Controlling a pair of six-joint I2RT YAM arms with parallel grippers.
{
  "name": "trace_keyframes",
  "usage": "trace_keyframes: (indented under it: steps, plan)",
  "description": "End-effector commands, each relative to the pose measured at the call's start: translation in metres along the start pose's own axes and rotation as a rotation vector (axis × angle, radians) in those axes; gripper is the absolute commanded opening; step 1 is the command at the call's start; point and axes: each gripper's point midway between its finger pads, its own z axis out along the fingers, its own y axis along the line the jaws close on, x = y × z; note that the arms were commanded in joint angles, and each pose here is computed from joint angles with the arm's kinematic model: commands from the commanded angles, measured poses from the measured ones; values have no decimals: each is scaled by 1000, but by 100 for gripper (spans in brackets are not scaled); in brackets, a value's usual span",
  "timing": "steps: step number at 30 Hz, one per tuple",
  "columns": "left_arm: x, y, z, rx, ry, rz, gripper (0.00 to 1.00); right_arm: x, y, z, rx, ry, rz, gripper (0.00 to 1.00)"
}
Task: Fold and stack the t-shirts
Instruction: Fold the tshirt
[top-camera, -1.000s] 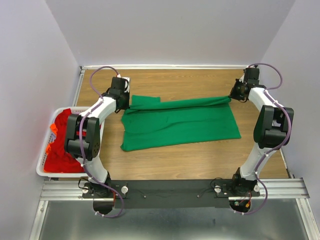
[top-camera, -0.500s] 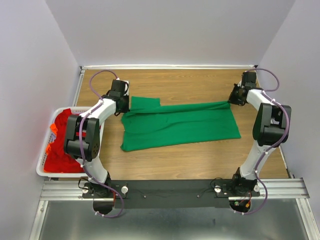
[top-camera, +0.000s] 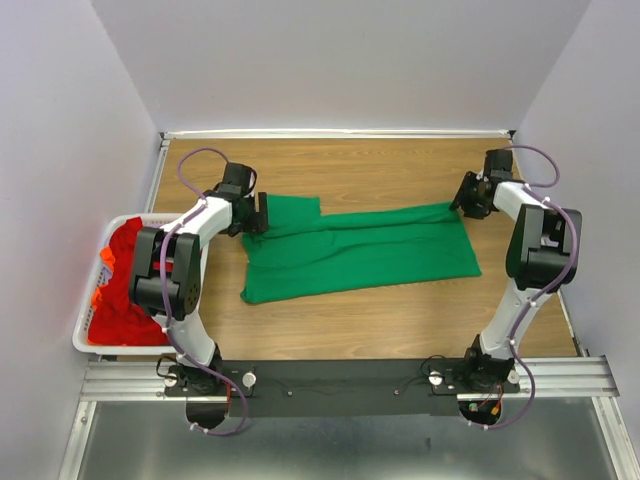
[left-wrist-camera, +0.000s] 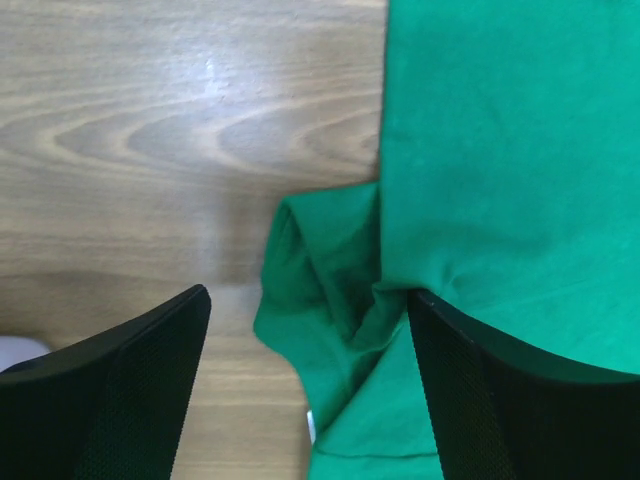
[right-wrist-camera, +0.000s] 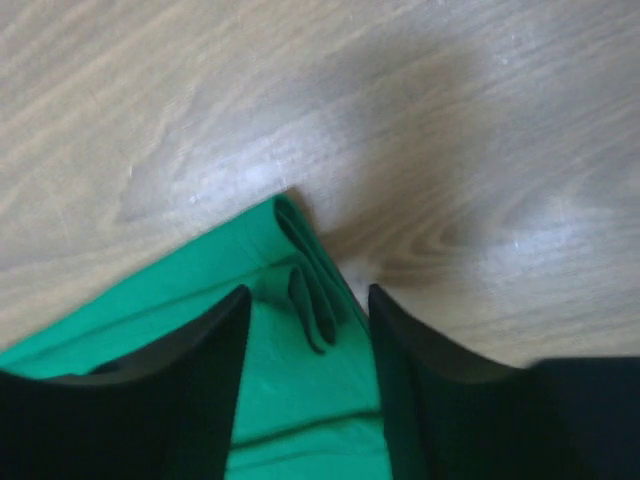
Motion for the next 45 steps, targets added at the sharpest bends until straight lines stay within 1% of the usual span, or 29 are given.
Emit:
trace_keyframes:
  steps: [1, 2, 3, 5, 6, 9, 11, 12, 15, 18, 19, 20, 21, 26, 29, 34, 39, 42, 44, 45]
  plan:
    - [-38, 1, -31, -14, -97, -41, 90, -4, 6, -20, -37, -25, 33, 61]
    - [-45, 0, -35, -12, -112, -42, 90, -4, 7, -27, -40, -34, 38, 66]
    - [-60, -3, -42, -2, -147, -47, 90, -5, 9, -33, -45, -42, 43, 67]
    - [-72, -7, -44, 4, -168, -49, 90, -7, 13, -46, -52, -60, 45, 70]
    - [-84, -12, -47, 4, -196, -44, 90, -3, 12, -49, -43, -55, 47, 71]
    - [-101, -24, -41, 12, -205, -32, 90, 6, 16, -63, -41, -54, 41, 73]
    - [-106, -34, -37, 14, -203, -23, 87, 12, 23, -71, -57, -50, 30, 73]
    - [-103, -37, -28, 7, -181, -17, 86, 15, 27, -74, -72, -47, 23, 73]
    - [-116, -51, -19, 7, -194, -12, 82, 28, 38, -87, -103, -44, -11, 73]
    - [-117, -61, 2, -15, -177, -5, 72, 45, 50, -98, -151, -26, -35, 73]
    - [-118, -61, 8, -23, -171, -10, 72, 46, 51, -98, -157, -24, -35, 73]
    - [-112, -64, 21, -31, -151, -8, 69, 52, 54, -101, -168, -18, -47, 73]
    - [-117, -66, 23, -32, -160, -12, 68, 54, 54, -102, -171, -17, -54, 73]
    - [-113, -75, 47, -49, -138, 1, 63, 70, 56, -106, -200, 9, -69, 73]
    - [-98, -76, 66, -64, -94, 16, 61, 75, 59, -109, -217, 15, -79, 73]
    - [-68, -72, 84, -80, -16, 12, 57, 80, 60, -111, -236, 23, -93, 73]
    - [-53, -70, 91, -88, 19, 12, 43, 82, 64, -112, -255, 33, -100, 73]
    - [-50, -69, 93, -92, 25, 16, 28, 83, 65, -112, -261, 35, -103, 73]
    - [-48, -69, 93, -91, 27, 13, 16, 84, 65, -111, -262, 38, -104, 73]
    - [-46, -70, 93, -88, 31, 19, 14, 84, 66, -112, -265, 38, -106, 73]
